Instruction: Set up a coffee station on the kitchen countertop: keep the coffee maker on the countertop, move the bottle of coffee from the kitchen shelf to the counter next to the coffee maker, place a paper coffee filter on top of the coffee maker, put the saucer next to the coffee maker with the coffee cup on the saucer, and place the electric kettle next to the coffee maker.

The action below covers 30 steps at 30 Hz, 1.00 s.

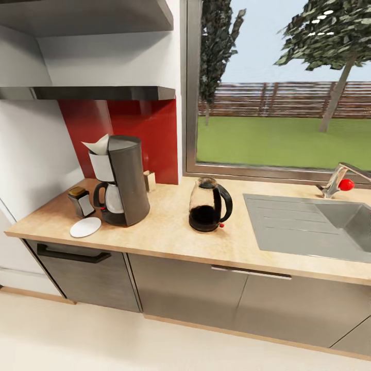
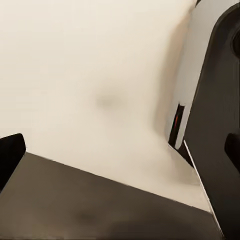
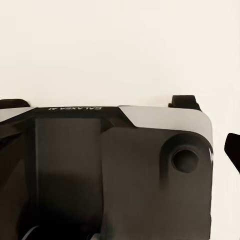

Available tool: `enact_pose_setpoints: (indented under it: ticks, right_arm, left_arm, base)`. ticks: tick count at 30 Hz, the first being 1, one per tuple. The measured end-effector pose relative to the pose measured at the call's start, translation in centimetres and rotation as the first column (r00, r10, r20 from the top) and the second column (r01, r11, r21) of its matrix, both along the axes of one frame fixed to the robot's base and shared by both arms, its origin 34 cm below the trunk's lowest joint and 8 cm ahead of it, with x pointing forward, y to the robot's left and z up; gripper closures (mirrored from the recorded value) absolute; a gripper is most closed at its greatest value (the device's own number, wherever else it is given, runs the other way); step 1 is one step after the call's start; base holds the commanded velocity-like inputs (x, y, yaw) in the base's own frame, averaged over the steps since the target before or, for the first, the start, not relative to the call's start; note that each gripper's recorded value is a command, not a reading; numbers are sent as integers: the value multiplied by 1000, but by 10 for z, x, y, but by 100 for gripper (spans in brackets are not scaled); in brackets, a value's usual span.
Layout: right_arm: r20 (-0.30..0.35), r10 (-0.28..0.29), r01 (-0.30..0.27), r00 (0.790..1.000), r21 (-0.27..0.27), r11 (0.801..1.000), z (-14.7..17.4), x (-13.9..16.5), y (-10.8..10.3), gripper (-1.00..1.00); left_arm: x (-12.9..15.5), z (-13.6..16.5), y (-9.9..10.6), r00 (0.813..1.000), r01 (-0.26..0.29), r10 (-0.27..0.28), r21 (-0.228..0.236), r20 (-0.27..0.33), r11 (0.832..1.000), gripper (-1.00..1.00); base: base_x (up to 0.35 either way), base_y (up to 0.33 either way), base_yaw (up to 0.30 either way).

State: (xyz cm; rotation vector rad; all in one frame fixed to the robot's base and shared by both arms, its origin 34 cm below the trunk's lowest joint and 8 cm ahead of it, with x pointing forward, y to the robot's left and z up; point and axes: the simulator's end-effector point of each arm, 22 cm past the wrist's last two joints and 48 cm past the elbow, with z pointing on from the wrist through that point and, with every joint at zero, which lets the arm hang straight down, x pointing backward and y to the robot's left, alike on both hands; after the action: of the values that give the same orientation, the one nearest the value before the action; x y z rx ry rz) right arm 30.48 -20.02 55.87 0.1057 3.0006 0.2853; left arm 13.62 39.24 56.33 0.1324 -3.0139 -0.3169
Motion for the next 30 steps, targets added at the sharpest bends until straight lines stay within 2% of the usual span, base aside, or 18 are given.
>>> enact_pose_setpoints:
  ticks: [4, 6, 7, 9, 11, 12, 13, 14, 15, 18, 19, 20, 22, 23, 25, 26, 28, 30]
  right_arm:
    - [27, 18, -20, 999, 40, 999, 4, 9, 23, -100]
    - [166, 100, -120, 981, 115, 986, 21, 45, 72, -100]
    - [249, 139, -177, 958, 135, 975, 32, 62, 92, -100]
    - [418, 211, -297, 883, 151, 943, 58, 92, 128, -100]
    - [566, 256, -405, 784, 154, 901, 88, 116, 164, -100]
    - [597, 259, -427, 759, 156, 891, 97, 121, 173, -100]
    - [668, 255, -476, 699, 169, 863, 121, 132, 198, -100]
    - [708, 237, -499, 665, 185, 847, 139, 140, 215, -100]
    - [726, 226, -508, 650, 193, 840, 148, 144, 223, -100]
    - [814, 142, -553, 563, 243, 797, 208, 168, 265, -100]
    - [866, 47, -560, 497, 278, 781, 261, 200, 284, -100]
    - [903, -41, -593, 429, 315, 741, 319, 213, 308, -100]
    - [923, -107, -610, 370, 329, 721, 370, 233, 316, -100]
    - [933, -140, -605, 333, 324, 727, 402, 254, 311, -100]
    - [946, -178, -571, 272, 308, 761, 446, 294, 288, -100]
    - [954, -200, -533, 224, 292, 794, 474, 320, 263, -100]
    - [957, -238, -479, 169, 290, 828, 501, 346, 232, -100]
    - [957, -261, -450, 130, 291, 844, 520, 359, 213, -100]
  left_arm:
    - [-23, 6, 19, 997, -81, 81, 17, -1, 997, -100]
    - [-41, 6, 10, 995, -96, 95, -42, -16, 995, -100]
    - [-48, 7, 6, 995, -98, 97, -66, -23, 993, -100]
    - [-60, 9, 4, 994, -102, 99, -89, -36, 991, -100]
    - [-66, 12, 11, 994, -104, 100, -92, -42, 990, -100]
    - [-67, 12, 13, 994, -104, 100, -91, -43, 990, -100]
    - [-68, 13, 16, 994, -103, 100, -90, -44, 991, -100]
    - [-68, 13, 17, 994, -103, 99, -89, -44, 991, -100]
    - [-69, 14, 17, 994, -102, 99, -89, -44, 991, -100]
    - [-69, 13, 17, 994, -101, 97, -91, -43, 991, -100]
    - [-69, 14, 17, 994, -103, 100, -90, -43, 991, -100]
    - [-69, 14, 17, 994, -104, 101, -89, -43, 991, -100]
    - [-68, 14, 18, 994, -105, 101, -88, -41, 991, -100]
    - [-68, 14, 18, 994, -103, 100, -87, -40, 991, -100]
    - [-68, 14, 18, 994, -101, 97, -88, -41, 991, -100]
    - [-69, 14, 18, 995, -99, 95, -88, -43, 991, -100]
    - [-69, 14, 19, 995, -98, 94, -88, -44, 991, -100]
    - [-69, 14, 18, 995, -98, 94, -89, -45, 991, -100]
  base:
    - [0, 0, 0]
    - [0, 0, 0]
    - [0, 0, 0]
    - [0, 0, 0]
    - [0, 0, 0]
    - [0, 0, 0]
    - [0, 0, 0]
    - [0, 0, 0]
    - [0, 0, 0]
    - [0, 0, 0]
    - [0, 0, 0]
    - [0, 0, 0]
    - [0, 0, 0]
    - [0, 0, 0]
    - [0, 0, 0]
    - [0, 0, 0]
    - [0, 0, 0]
    - [0, 0, 0]
